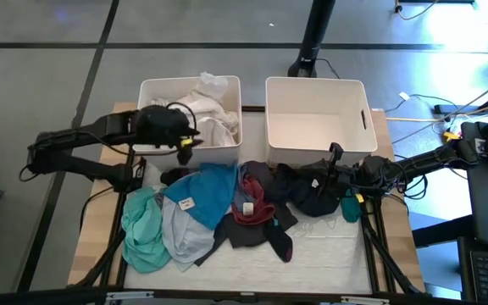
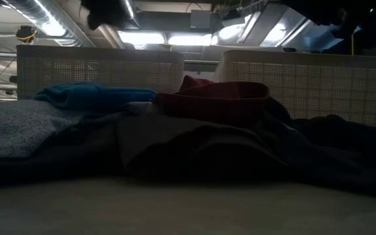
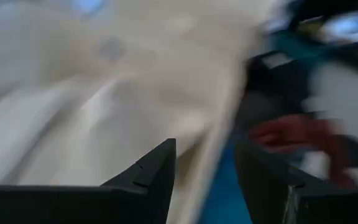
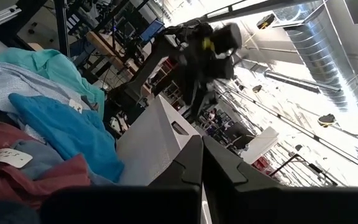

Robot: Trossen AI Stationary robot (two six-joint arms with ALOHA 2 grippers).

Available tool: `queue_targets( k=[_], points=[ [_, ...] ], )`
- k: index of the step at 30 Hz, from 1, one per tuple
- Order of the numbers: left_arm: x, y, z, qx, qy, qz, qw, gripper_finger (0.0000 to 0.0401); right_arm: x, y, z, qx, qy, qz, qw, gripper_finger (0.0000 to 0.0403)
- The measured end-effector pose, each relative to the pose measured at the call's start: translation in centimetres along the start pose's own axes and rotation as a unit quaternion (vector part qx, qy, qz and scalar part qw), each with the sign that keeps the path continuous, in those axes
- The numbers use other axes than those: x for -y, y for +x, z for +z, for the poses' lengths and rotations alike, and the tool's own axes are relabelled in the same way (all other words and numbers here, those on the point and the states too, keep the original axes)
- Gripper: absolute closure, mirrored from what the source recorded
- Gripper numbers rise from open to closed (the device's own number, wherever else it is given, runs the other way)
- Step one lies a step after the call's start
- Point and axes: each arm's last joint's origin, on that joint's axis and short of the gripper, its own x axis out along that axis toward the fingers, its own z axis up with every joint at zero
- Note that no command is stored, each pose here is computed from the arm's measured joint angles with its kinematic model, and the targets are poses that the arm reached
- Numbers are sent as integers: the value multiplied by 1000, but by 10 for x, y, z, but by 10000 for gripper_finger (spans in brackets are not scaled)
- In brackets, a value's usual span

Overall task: Sort clothes
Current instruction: Put the blue shorts into the right white bin

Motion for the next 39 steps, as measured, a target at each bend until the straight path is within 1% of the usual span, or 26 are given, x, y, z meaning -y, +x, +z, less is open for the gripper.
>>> queue_targets(
  k=[2, 4, 8, 10, 14, 17, 20, 23, 25, 26, 28, 30, 33, 35, 37, 39],
  points=[
    [15, -2, 6, 42, 37, -40, 998, 248, 0, 0, 0, 1, 0, -1, 1000, 395],
    [28, -2, 10, 72, 73, -60, 993, 248, 1, 0, 0, 2, 0, -3, 1000, 395],
    [51, -1, 8, 92, 123, -83, 985, 248, 0, 0, 1, 9, -1, 4, 1000, 395],
    [64, 1, 2, 110, 144, -94, 979, 248, -1, 0, 1, 16, 1, 10, 1000, 395],
    [84, 16, -22, 176, 188, -126, 958, 248, -4, 3, 0, 19, 5, 24, 1000, 395],
    [91, 27, -43, 226, 192, -137, 945, 248, -6, 8, 1, 14, 23, 30, 999, 395],
    [93, 34, -63, 286, 190, -150, 927, 248, -6, 19, 4, 6, 21, 39, 999, 395],
    [91, 36, -79, 342, 173, -162, 909, 248, -9, 36, 8, -13, 24, 62, 998, 395],
    [89, 37, -87, 357, 164, -164, 905, 248, -11, 49, 11, -36, 19, 87, 995, 395],
    [88, 38, -90, 356, 164, -163, 905, 248, -12, 57, 14, -51, 14, 104, 993, 395],
    [86, 39, -93, 352, 165, -160, 907, 248, -13, 70, 17, -90, 14, 143, 986, 395],
    [86, 37, -93, 348, 153, -165, 910, 248, -14, 84, 22, -134, 20, 185, 973, 395],
    [87, 38, -97, 321, 144, -176, 919, 248, -16, 99, 33, -187, 26, 239, 952, 395],
    [88, 38, -102, 299, 151, -181, 925, 248, -17, 107, 43, -217, 18, 268, 939, 395],
    [88, 36, -102, 299, 147, -186, 924, 248, -16, 110, 53, -254, 17, 295, 921, 395],
    [89, 35, -103, 300, 144, -191, 923, 248, -12, 112, 62, -293, 29, 310, 904, 395]
  ],
)
